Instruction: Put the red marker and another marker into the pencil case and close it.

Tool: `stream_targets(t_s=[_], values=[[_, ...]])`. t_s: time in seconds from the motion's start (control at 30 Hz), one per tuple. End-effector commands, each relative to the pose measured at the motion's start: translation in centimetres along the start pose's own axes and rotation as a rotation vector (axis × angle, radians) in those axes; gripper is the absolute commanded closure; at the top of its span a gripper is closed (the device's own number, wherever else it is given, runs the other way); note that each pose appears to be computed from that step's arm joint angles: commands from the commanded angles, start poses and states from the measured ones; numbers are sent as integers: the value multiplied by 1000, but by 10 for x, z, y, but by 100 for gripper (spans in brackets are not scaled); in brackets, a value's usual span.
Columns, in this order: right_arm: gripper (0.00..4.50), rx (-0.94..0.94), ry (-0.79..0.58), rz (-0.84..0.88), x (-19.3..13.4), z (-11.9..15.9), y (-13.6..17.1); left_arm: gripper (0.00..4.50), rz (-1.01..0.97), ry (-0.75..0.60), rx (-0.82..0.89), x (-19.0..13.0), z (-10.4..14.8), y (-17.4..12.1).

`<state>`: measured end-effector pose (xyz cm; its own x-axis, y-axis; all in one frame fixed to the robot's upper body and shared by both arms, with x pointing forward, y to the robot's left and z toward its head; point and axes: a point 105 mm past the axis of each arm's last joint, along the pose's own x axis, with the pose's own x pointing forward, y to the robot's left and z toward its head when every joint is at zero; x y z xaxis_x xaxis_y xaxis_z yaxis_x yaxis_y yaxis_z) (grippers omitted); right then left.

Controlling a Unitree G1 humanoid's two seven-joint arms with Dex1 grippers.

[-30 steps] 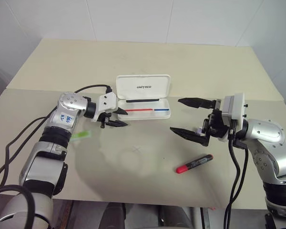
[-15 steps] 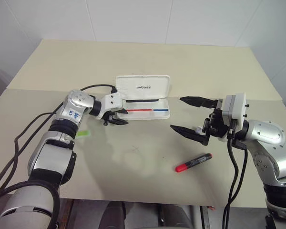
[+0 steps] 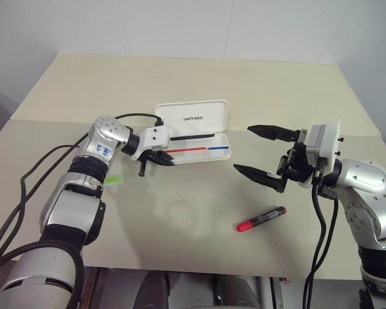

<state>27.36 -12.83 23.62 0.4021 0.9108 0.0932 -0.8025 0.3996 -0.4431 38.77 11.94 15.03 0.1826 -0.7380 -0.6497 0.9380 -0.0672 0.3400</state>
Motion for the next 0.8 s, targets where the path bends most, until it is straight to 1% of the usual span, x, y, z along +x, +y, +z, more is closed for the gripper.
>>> stream_targets(t_s=[0.03, 0.17, 0.27, 0.4, 0.6, 0.8], values=[[0, -21, 28, -42, -16, 0, -6, 448, 1, -85, 76, -9, 24, -6], [0, -3, 80, -101, -34, -10, -11, 448, -22, -108, 92, -9, 34, -27], [0, 4, 140, -117, -48, -19, -8, 448, -25, -111, 92, -4, 40, -44], [0, 29, 180, -147, -62, -26, -5, 448, -64, -97, 94, 5, 45, -67], [0, 39, 188, -159, -67, -24, -1, 448, -117, -82, 80, 14, 46, -90], [0, 51, 182, -168, -66, -23, 5, 448, -166, -22, 61, 13, 37, -108]])
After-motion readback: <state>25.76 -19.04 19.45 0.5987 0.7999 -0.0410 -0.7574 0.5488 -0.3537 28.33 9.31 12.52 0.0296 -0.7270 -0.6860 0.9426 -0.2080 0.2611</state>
